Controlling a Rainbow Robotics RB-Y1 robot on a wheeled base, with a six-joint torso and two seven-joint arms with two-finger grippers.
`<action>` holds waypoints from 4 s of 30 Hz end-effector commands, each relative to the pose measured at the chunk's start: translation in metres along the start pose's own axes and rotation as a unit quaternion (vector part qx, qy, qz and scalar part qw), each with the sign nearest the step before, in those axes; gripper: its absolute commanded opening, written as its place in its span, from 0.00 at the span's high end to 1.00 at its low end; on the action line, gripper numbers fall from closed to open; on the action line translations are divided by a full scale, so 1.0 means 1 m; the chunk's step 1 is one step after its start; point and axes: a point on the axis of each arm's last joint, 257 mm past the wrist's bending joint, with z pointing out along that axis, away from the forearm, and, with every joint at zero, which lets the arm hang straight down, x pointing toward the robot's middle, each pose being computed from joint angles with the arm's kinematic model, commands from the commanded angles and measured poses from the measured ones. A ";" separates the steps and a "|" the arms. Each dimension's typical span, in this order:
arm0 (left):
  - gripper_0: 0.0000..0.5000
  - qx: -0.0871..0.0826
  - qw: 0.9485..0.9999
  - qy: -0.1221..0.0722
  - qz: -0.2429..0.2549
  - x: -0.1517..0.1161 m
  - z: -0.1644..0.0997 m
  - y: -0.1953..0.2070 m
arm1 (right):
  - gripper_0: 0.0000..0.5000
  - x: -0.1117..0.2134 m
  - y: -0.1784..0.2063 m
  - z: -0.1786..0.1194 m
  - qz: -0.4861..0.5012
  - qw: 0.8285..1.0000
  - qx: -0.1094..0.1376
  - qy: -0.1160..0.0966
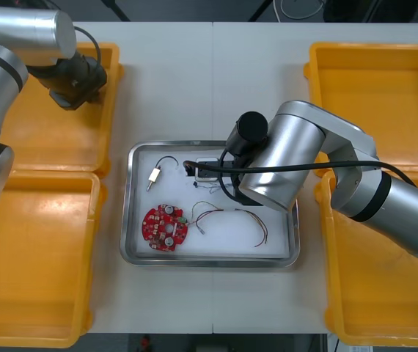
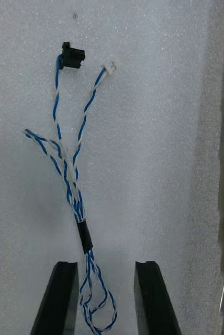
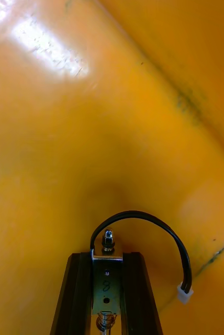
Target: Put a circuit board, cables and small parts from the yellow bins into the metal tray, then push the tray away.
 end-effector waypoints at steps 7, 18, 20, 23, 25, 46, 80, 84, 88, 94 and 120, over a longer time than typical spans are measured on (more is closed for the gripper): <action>1.00 0.013 1.000 0.013 -0.021 -0.039 -0.083 -0.020 | 0.00 -0.024 -0.001 -0.010 0.000 1.000 0.013 -0.027; 1.00 -0.004 0.999 0.024 0.043 -0.022 -0.135 -0.017 | 0.00 -0.018 -0.016 -0.057 0.041 0.999 0.007 -0.008; 1.00 -0.005 0.998 0.026 0.056 -0.014 -0.139 -0.015 | 0.00 -0.013 -0.018 -0.068 0.044 0.999 0.009 -0.002; 1.00 -0.008 0.996 0.027 0.080 0.000 -0.147 -0.014 | 0.00 0.000 -0.018 -0.087 0.053 0.998 0.007 0.017; 1.00 -0.011 0.995 0.030 0.097 0.011 -0.155 -0.011 | 0.00 0.007 -0.023 -0.103 0.066 0.998 0.013 0.018; 1.00 -0.002 0.981 0.038 0.192 0.086 -0.181 -0.009 | 0.00 0.106 -0.053 -0.186 0.433 0.896 0.063 -0.075; 1.00 0.031 0.924 0.063 0.375 0.277 -0.122 -0.050 | 0.00 0.317 0.042 -0.205 0.692 0.713 0.097 0.066; 1.00 0.024 0.920 0.065 0.385 0.284 -0.110 -0.046 | 0.00 0.318 0.046 -0.202 0.703 0.702 0.095 0.065; 1.00 0.018 0.918 0.062 0.392 0.286 -0.094 -0.043 | 0.00 0.317 0.051 -0.195 0.715 0.691 0.085 0.064; 1.00 0.019 0.917 0.056 0.395 0.286 -0.071 -0.043 | 0.00 0.318 0.066 -0.182 0.718 0.689 0.056 0.079; 0.00 0.003 0.909 0.052 0.414 0.292 -0.054 -0.033 | 0.00 0.308 0.071 -0.177 0.722 0.687 0.030 0.070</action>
